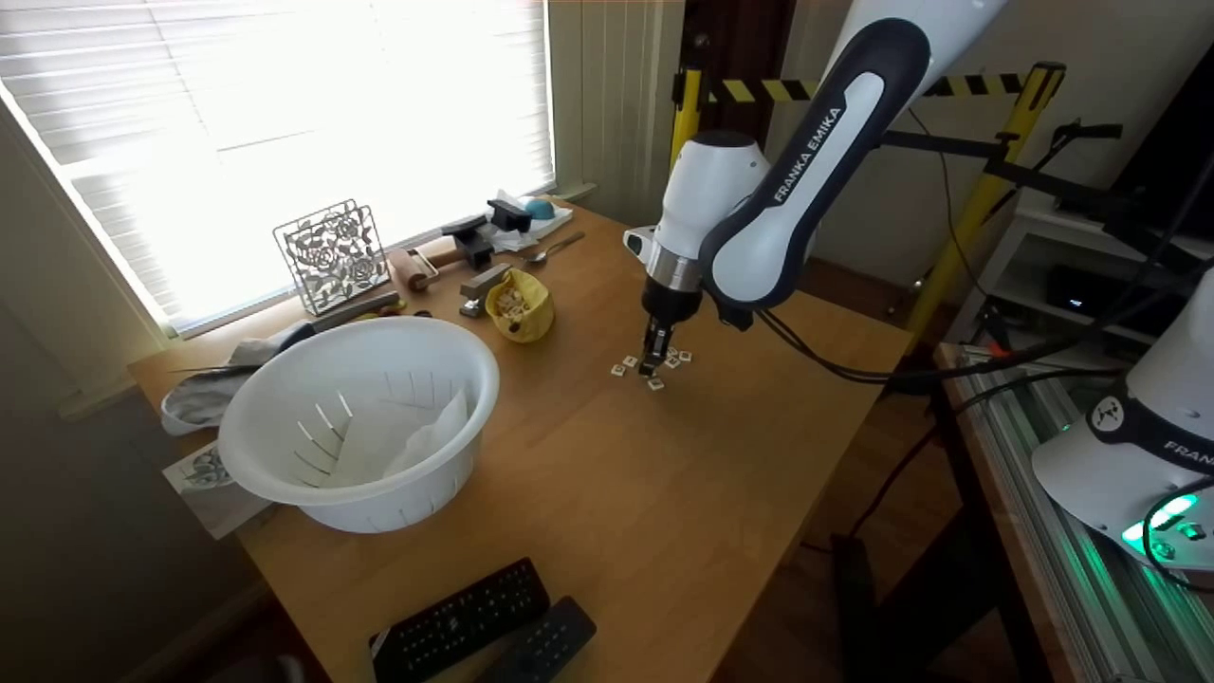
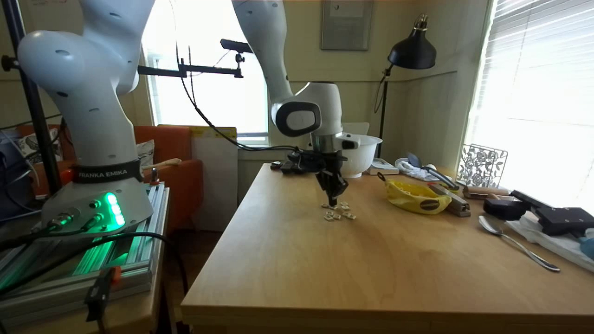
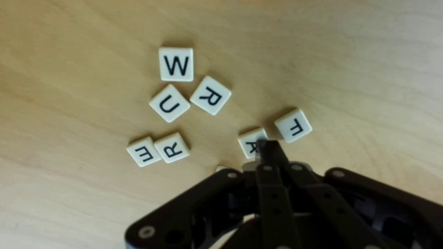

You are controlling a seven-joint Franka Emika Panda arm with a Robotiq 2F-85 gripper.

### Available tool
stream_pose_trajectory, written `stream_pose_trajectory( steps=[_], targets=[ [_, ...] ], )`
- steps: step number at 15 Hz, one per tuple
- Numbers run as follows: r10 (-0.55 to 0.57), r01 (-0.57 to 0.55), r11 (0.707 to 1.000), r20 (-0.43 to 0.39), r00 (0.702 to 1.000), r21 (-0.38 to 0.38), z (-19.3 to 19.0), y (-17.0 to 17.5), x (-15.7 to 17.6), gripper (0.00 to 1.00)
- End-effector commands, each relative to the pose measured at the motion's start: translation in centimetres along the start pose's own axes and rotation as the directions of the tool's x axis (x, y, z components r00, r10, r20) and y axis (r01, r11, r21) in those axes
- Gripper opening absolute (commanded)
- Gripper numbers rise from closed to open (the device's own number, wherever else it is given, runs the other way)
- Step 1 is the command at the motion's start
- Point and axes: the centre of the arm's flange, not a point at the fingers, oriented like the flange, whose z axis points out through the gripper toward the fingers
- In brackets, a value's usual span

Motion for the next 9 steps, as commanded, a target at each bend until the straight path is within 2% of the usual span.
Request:
stream_pose_trajectory(
  steps=[1, 4, 9],
  targets=[
    [-0.077, 0.077, 0.997, 0.001, 0.997, 0.007, 0.6, 0.7, -0.7, 0.0],
    [-0.04, 0.04, 0.999, 0.005, 0.999, -0.007, 0.8, 1.3, -1.0, 0.0],
    [0.148, -0.149, 0.987, -0.011, 0.989, -0.067, 1.6, 2.3, -1.2, 0.0]
  ],
)
